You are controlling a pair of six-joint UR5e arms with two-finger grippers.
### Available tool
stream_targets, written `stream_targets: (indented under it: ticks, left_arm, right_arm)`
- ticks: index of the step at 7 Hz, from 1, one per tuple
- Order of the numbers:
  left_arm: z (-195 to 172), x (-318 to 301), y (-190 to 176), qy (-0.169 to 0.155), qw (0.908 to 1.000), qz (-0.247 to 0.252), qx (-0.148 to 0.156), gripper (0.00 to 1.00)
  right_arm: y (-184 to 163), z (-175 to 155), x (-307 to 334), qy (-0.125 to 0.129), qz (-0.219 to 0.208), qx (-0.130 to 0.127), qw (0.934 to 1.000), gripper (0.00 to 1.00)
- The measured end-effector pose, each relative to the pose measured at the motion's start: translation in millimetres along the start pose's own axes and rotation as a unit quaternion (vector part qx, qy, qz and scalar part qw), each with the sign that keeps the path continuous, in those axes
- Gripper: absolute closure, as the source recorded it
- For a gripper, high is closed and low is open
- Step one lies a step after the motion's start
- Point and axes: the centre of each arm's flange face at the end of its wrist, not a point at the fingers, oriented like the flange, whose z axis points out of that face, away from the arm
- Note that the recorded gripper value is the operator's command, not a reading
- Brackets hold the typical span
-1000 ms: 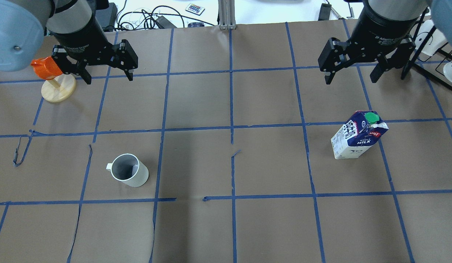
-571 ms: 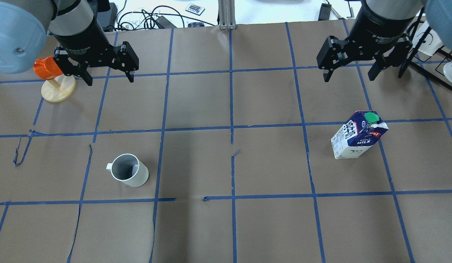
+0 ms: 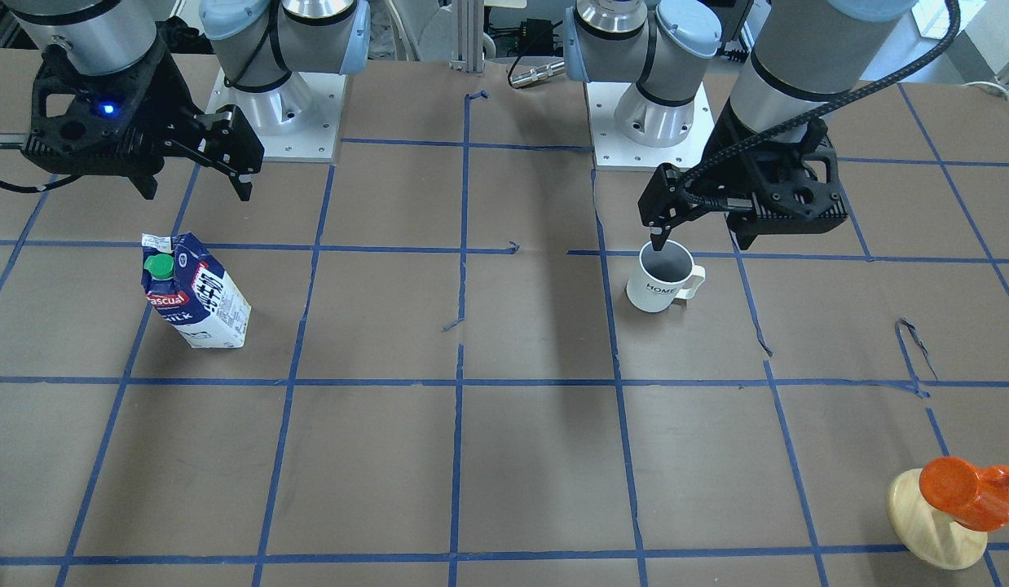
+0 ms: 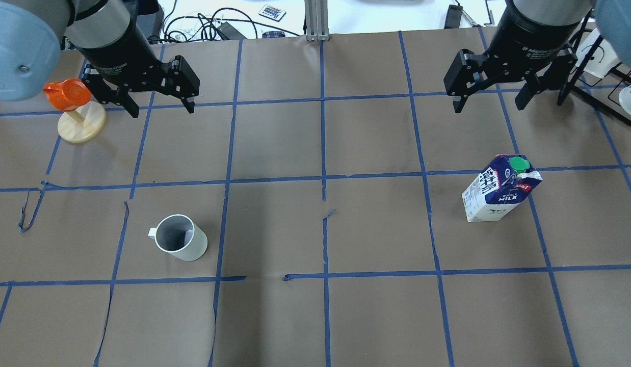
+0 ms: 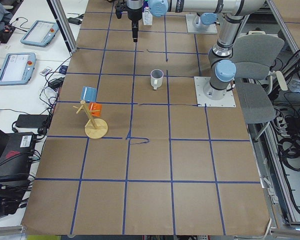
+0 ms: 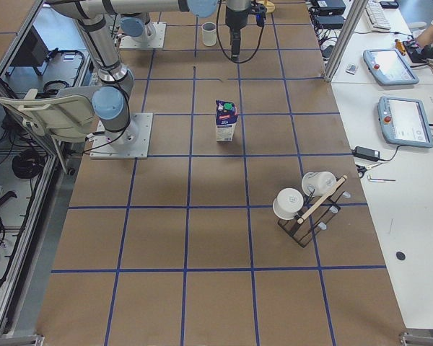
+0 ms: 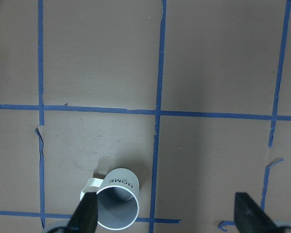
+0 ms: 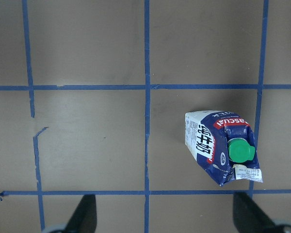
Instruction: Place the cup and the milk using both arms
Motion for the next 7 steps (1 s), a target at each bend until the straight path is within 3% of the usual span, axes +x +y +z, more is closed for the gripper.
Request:
stream_targets:
  ticks: [7]
  left_arm:
    - [0.6,0.4,0.1,0.003,1.0000,0.000,-0.001,0.00]
  right_arm:
    - [-0.3,-5.7,-1.8,-0.005,-0.006,0.017,0.9998,0.00]
